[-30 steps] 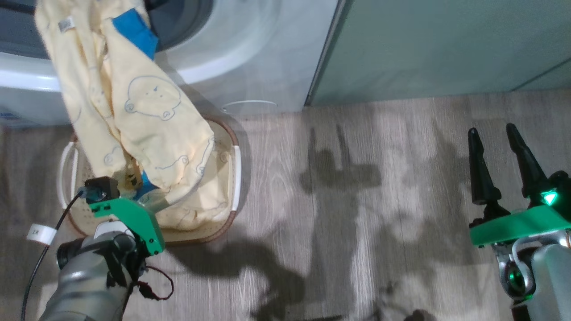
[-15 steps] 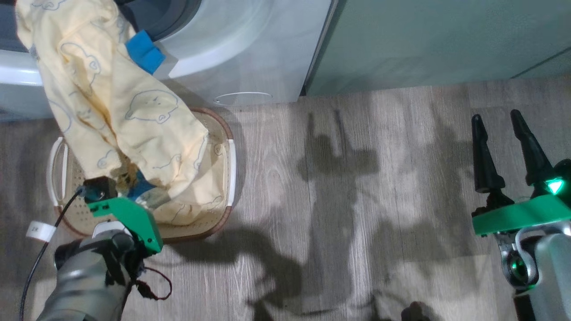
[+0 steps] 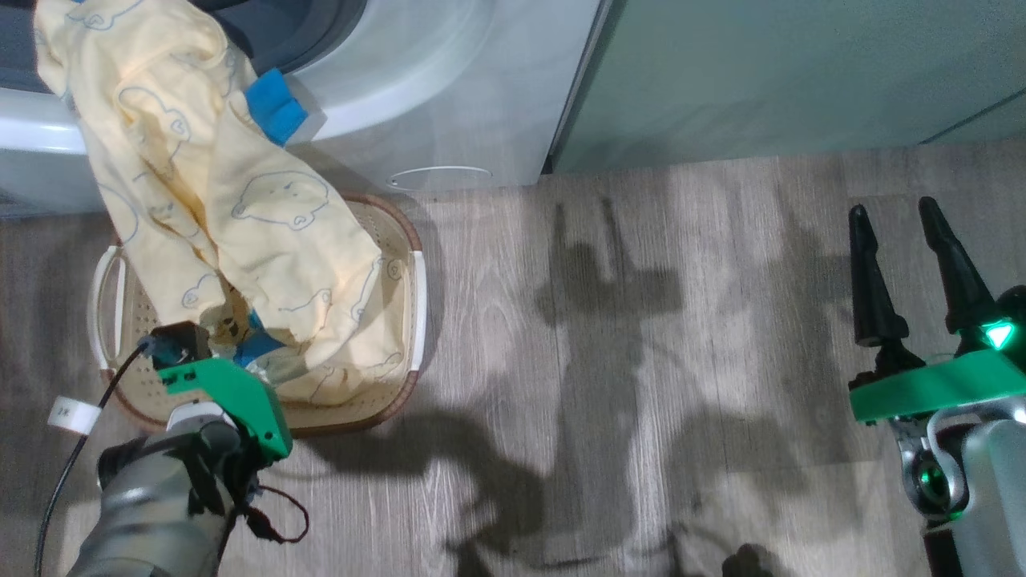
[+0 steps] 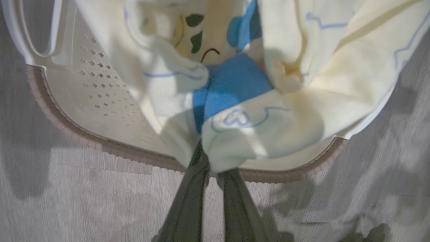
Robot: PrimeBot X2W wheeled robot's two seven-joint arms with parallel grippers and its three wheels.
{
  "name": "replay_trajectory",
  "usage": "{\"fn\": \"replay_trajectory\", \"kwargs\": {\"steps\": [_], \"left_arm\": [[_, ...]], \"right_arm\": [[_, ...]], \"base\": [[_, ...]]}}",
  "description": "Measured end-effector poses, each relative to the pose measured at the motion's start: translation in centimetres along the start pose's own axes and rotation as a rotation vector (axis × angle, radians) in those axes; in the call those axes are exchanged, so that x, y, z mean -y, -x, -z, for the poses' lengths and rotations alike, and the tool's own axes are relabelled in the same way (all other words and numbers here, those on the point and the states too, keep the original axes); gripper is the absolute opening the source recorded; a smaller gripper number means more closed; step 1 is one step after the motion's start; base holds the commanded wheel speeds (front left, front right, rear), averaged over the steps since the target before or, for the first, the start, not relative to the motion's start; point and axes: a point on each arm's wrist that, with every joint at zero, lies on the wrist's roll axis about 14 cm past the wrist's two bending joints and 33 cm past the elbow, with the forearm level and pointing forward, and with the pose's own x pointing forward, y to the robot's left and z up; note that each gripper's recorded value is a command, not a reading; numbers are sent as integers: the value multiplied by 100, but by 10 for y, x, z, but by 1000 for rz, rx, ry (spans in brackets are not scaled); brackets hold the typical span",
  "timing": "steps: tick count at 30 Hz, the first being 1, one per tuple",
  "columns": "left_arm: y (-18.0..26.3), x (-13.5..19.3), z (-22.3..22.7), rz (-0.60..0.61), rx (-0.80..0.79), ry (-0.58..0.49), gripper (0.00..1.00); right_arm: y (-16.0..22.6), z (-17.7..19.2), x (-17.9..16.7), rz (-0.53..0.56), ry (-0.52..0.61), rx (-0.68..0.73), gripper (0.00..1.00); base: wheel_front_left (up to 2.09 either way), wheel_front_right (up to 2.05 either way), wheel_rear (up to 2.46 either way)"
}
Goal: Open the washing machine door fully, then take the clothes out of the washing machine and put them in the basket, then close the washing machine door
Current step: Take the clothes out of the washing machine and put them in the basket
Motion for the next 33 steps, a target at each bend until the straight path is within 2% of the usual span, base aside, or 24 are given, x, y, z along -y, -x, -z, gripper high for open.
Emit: {"fn": "replay_trajectory", "kwargs": {"steps": [1, 2, 3, 4, 5, 12, 19, 28, 33], "left_arm": [[0, 0, -1, 0, 4, -2, 0], [1, 0, -2, 1, 16, -3, 4], [2, 0, -5, 0, 34, -4, 39], [3, 0, -8, 0, 52, -4, 90], [4, 0, -10, 2, 67, -5, 100], [16, 3, -21, 26, 159, -15, 100], [43, -2, -60, 47, 348, -21, 100], [86, 1, -118, 109, 581, -12, 100], [106, 0, -126, 126, 671, -12, 100]], "right_arm": [[0, -1, 0, 0, 0, 2, 100], [0, -1, 0, 0, 0, 3, 100], [0, -2, 0, -1, 0, 5, 100], [1, -3, 0, -1, 0, 8, 100], [1, -4, -1, -2, 0, 11, 100], [5, -17, -2, -4, -2, 40, 100], [15, -36, -7, -13, -9, 87, 100], [31, -40, -12, -17, -24, 95, 100], [37, -42, -15, -21, -31, 102, 100]], "base": [[0, 0, 0], [0, 0, 0], [0, 0, 0], [0, 0, 0], [0, 0, 0], [0, 0, 0], [0, 0, 0], [0, 0, 0], [0, 0, 0]]}}
